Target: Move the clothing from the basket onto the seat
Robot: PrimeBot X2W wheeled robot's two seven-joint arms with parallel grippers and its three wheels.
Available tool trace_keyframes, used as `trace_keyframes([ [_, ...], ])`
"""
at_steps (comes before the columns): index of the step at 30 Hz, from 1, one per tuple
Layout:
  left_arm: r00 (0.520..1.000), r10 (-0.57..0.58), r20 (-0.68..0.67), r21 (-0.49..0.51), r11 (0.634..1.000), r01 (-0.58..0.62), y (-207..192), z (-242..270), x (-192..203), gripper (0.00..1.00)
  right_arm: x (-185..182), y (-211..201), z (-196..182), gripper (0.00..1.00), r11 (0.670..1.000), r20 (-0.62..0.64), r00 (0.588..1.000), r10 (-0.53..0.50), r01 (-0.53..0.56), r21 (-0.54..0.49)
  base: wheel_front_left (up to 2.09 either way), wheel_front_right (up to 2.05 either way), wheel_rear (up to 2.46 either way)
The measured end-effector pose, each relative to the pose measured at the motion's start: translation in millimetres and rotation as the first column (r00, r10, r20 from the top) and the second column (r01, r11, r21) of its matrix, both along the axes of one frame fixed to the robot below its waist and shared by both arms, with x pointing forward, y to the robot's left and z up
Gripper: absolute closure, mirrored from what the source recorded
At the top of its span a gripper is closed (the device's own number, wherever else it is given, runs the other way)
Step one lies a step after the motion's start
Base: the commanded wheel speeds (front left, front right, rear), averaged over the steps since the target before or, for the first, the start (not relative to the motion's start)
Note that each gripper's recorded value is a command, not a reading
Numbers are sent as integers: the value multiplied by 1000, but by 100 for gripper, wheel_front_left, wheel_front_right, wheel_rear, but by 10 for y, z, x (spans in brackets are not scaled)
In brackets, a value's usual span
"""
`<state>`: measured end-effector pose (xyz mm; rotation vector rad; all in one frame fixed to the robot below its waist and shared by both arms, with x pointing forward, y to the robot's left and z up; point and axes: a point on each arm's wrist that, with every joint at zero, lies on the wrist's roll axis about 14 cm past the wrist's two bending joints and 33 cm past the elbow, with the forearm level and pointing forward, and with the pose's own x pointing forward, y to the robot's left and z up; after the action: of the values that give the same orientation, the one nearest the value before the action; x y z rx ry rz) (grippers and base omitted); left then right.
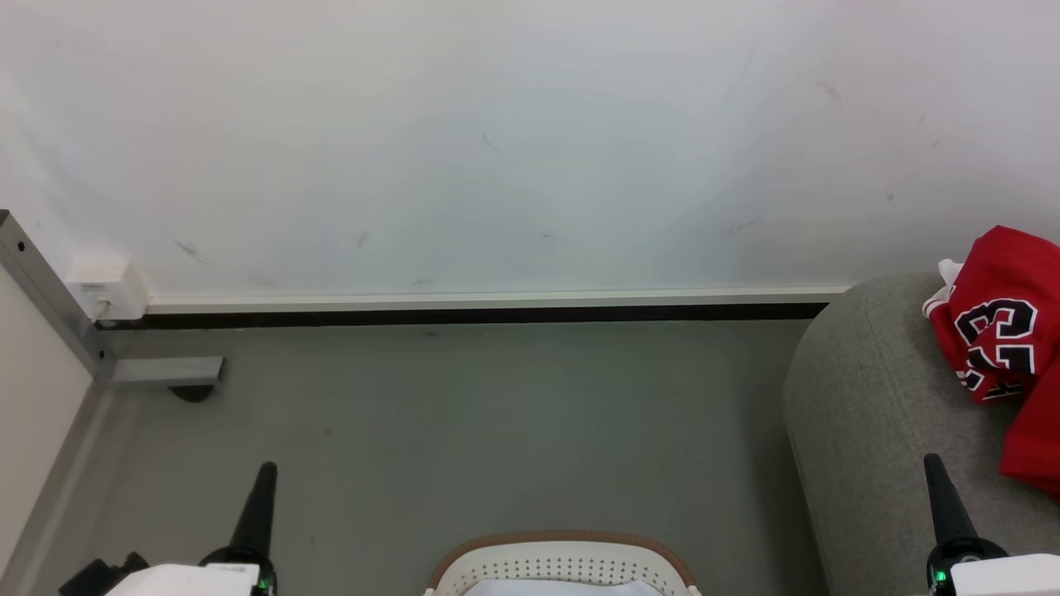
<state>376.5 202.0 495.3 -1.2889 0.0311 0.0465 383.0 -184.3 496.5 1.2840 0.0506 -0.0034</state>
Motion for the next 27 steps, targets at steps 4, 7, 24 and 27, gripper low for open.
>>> trace_keyframes([
  [4, 1000, 0, 3, -38, 999, 0, -2, 8, 12, 100, 3, -18, 4, 100, 999, 0, 1000, -5, 5, 37, 0, 0, 0],
  [7, 1000, -1, 5, -58, 998, 2, -4, 15, 23, 100, 4, -33, 5, 100, 998, 0, 1000, -8, 8, 55, 0, 0, 0],
  [24, 1000, -4, 21, -181, 983, 8, -17, 50, 72, 100, 32, -94, 45, 100, 984, 11, 1000, -22, 20, 178, 0, 0, 0],
  [27, 1000, -4, 26, -198, 980, 9, -20, 59, 80, 100, 37, -104, 56, 100, 980, 14, 1000, -24, 21, 200, 0, 0, 0],
])
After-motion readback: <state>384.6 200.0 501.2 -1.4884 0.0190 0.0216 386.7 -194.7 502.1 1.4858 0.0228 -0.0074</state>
